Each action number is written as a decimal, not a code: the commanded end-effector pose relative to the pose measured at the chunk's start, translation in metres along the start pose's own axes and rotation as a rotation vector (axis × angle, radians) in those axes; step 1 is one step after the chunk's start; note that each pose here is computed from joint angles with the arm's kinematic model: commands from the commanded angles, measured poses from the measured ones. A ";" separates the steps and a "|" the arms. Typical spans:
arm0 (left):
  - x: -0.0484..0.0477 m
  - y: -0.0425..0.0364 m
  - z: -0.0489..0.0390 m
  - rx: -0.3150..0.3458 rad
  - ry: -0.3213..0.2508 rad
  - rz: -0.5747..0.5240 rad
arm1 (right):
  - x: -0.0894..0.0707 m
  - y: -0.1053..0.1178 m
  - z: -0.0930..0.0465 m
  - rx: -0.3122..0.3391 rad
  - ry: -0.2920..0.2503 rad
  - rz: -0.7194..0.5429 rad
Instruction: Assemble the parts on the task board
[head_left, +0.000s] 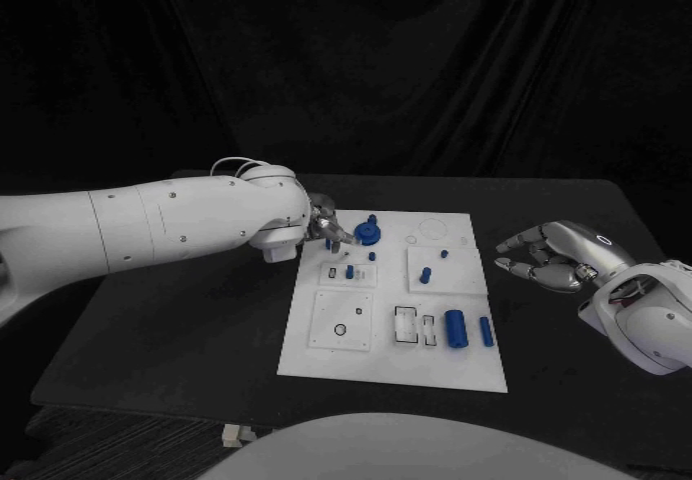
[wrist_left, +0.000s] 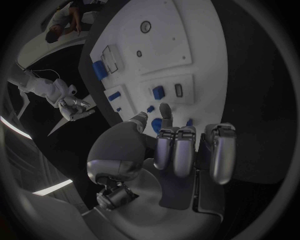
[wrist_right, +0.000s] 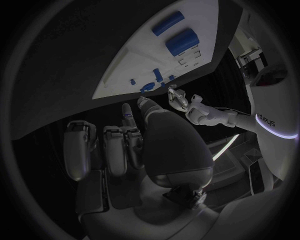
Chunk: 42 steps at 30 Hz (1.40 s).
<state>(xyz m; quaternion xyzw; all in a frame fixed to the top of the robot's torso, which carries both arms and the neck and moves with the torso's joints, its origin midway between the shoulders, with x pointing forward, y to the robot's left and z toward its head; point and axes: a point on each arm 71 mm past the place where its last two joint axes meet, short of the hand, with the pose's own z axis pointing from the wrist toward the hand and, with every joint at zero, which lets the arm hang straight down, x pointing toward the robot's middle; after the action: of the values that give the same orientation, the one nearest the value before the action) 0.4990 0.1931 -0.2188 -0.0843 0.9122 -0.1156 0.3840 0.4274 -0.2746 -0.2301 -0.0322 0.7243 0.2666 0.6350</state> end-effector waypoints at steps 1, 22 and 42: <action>-0.0160 -0.0027 -0.0043 0.041 -0.098 0.020 | 0.000 -0.001 0.000 0.007 -0.013 0.000; -0.0370 0.0226 0.0194 -0.034 -0.138 0.003 | 0.001 0.000 0.001 -0.001 0.000 -0.001; -0.0174 0.0317 0.0417 -0.079 -0.069 0.015 | 0.001 0.001 -0.001 -0.003 0.005 0.002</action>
<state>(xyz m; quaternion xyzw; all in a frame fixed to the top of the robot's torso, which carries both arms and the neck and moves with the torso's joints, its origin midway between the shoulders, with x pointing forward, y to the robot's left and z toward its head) 0.5400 0.2243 -0.2420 -0.1072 0.8980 -0.0676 0.4213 0.4269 -0.2741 -0.2302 -0.0332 0.7244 0.2682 0.6342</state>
